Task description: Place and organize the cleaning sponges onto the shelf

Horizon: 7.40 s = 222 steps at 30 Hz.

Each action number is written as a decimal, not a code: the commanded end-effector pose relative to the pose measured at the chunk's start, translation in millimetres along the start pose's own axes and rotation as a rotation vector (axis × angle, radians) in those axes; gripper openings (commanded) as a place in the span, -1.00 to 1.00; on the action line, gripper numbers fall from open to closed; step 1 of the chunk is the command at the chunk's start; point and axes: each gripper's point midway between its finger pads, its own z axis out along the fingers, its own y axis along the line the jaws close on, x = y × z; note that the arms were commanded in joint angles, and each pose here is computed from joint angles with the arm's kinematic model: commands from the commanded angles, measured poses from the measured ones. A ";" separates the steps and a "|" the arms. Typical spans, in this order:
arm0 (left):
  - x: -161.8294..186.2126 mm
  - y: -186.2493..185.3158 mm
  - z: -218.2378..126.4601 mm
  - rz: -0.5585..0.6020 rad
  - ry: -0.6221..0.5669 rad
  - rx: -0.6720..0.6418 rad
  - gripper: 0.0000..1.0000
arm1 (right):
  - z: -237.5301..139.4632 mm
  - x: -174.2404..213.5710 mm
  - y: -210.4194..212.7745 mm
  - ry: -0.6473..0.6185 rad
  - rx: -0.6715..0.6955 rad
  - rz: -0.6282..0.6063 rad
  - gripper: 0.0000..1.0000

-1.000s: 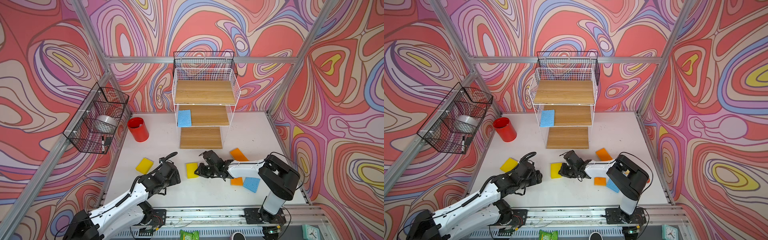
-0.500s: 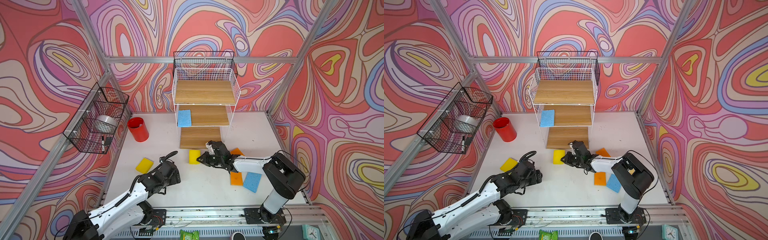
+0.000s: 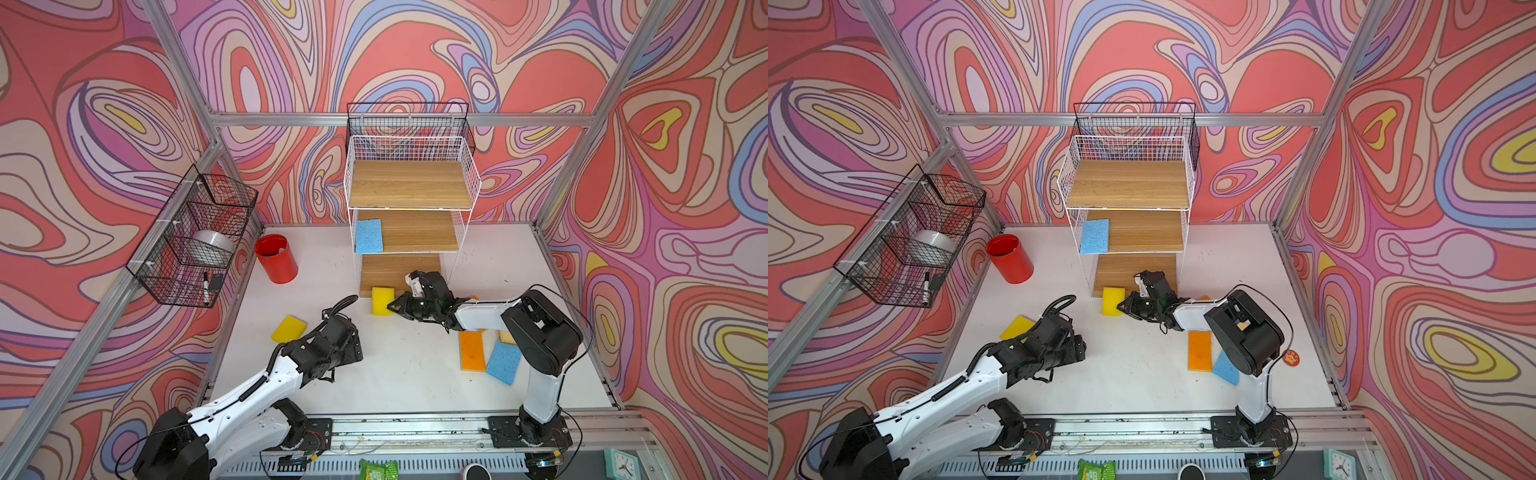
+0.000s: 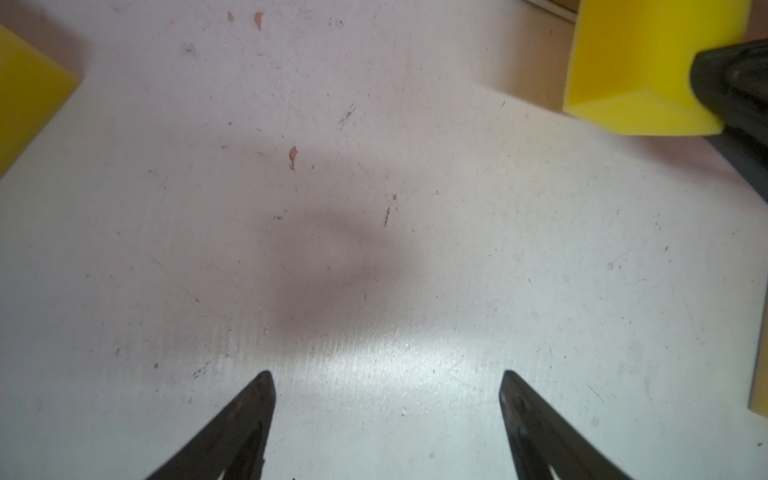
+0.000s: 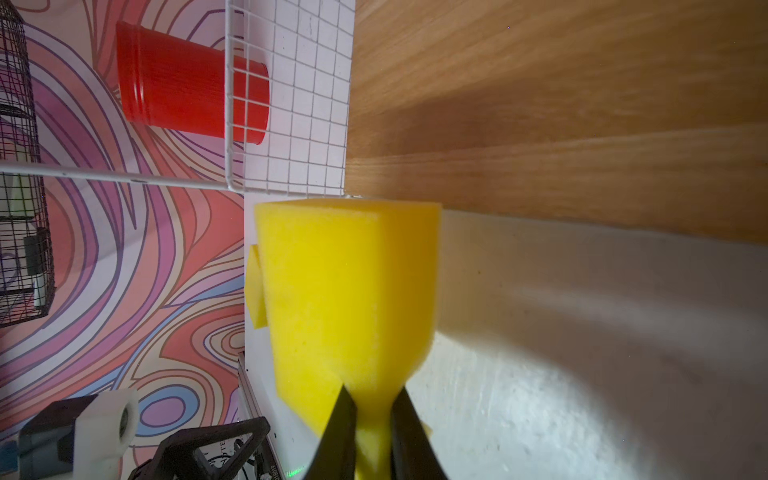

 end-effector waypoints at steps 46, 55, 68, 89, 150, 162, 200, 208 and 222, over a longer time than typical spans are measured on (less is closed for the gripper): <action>-13.6 15.3 -20.6 -0.029 -0.026 0.006 0.74 | 58.1 -68.9 -4.4 -0.058 0.076 0.134 -0.64; -15.2 13.8 -21.5 -0.027 -0.024 0.007 0.74 | 64.9 -71.0 -7.8 -0.052 0.083 0.124 -0.64; -17.8 13.7 -25.3 -0.020 -0.027 -0.002 0.74 | 70.7 -69.7 -8.5 -0.044 0.093 0.106 -0.63; -14.9 16.3 -24.6 -0.028 -0.023 -0.004 0.74 | 63.6 -70.7 12.6 -0.016 0.065 0.018 -0.28; -117.9 105.9 7.3 0.067 0.161 -0.617 0.53 | -73.1 72.5 4.7 0.046 -0.131 -0.110 0.07; -106.2 124.8 36.5 0.062 0.250 -0.681 0.40 | -100.3 65.6 25.3 -0.020 -0.132 -0.220 0.31; -39.7 4.7 -27.5 0.005 0.179 -0.143 -0.96 | -154.1 71.5 8.7 -0.117 0.037 -0.193 0.64; -9.9 -57.6 -36.3 0.082 0.162 -0.033 -0.96 | -197.9 82.7 1.1 -0.190 0.092 -0.163 0.68; 3.0 -181.4 30.3 0.086 0.225 0.099 -0.63 | -225.7 101.5 -22.6 -0.207 0.171 -0.119 0.63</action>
